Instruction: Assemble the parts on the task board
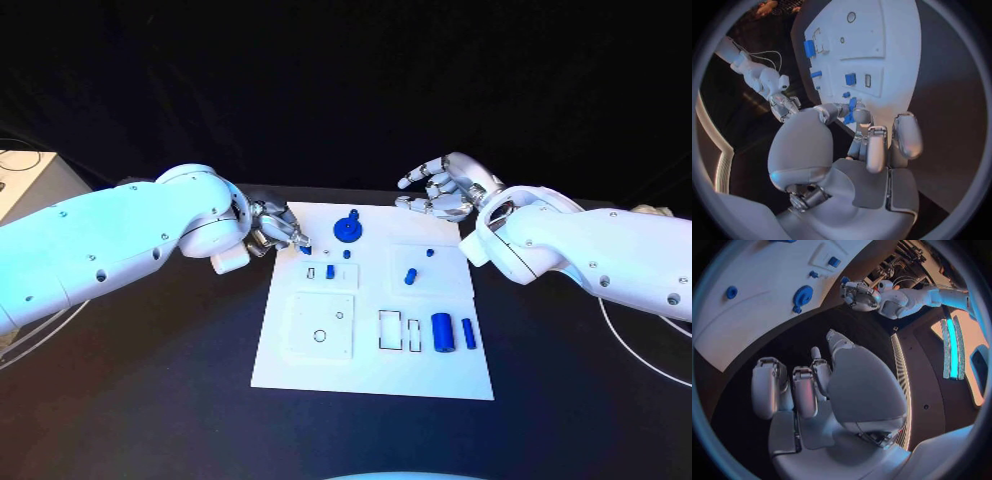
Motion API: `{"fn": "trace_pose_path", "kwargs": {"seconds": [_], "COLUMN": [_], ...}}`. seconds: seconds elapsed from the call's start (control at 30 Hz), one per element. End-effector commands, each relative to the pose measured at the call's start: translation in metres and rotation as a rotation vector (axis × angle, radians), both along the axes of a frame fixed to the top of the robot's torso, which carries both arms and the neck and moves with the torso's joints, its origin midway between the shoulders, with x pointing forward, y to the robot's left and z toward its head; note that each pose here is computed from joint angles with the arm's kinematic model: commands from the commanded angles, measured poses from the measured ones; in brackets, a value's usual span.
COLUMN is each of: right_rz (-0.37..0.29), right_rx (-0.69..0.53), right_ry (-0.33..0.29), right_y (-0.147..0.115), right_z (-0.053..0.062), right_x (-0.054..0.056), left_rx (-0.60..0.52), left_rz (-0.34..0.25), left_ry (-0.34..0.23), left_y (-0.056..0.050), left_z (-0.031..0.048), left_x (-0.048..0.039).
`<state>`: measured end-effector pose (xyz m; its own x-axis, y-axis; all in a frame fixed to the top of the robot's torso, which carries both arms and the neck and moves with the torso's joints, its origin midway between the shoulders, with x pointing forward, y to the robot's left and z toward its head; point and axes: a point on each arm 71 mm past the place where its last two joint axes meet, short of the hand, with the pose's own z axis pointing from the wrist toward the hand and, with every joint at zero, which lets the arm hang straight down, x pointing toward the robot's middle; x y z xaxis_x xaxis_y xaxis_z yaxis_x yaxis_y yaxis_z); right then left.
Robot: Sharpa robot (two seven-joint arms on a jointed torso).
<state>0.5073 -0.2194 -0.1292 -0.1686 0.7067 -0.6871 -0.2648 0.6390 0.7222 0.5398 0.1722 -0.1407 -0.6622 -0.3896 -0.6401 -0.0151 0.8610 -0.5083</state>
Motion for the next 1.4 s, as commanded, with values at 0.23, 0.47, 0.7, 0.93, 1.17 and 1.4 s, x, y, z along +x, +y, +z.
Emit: {"fn": "trace_pose_path", "kwargs": {"seconds": [0.23, 0.47, 0.7, 0.93, 1.17, 1.4], "right_rz": [0.009, 0.009, 0.009, 0.009, 0.01, 0.011], "right_rx": [0.0, 0.0, 0.001, 0.001, 0.001, 0.0], "right_ry": [0.0, 0.0, 0.0, 0.0, 0.0, 0.0], "right_y": [0.001, 0.001, 0.0, 0.0, 0.0, 0.001], "right_z": [0.0, 0.0, 0.0, 0.0, 0.0, 0.0], "right_x": [0.0, 0.0, 0.0, 0.0, 0.0, 0.0], "left_rx": [0.075, 0.092, 0.116, 0.137, 0.154, 0.168], "left_rz": [-0.013, -0.033, -0.048, -0.07, -0.082, -0.097], "left_ry": [-0.088, -0.084, -0.088, -0.083, -0.081, -0.068], "left_y": [-0.008, -0.013, -0.014, -0.017, -0.018, -0.018], "left_z": [-0.0064, -0.0128, -0.017, -0.0195, -0.0208, -0.0226], "left_x": [-0.0069, -0.0121, -0.0139, -0.0163, -0.017, -0.0181]}}
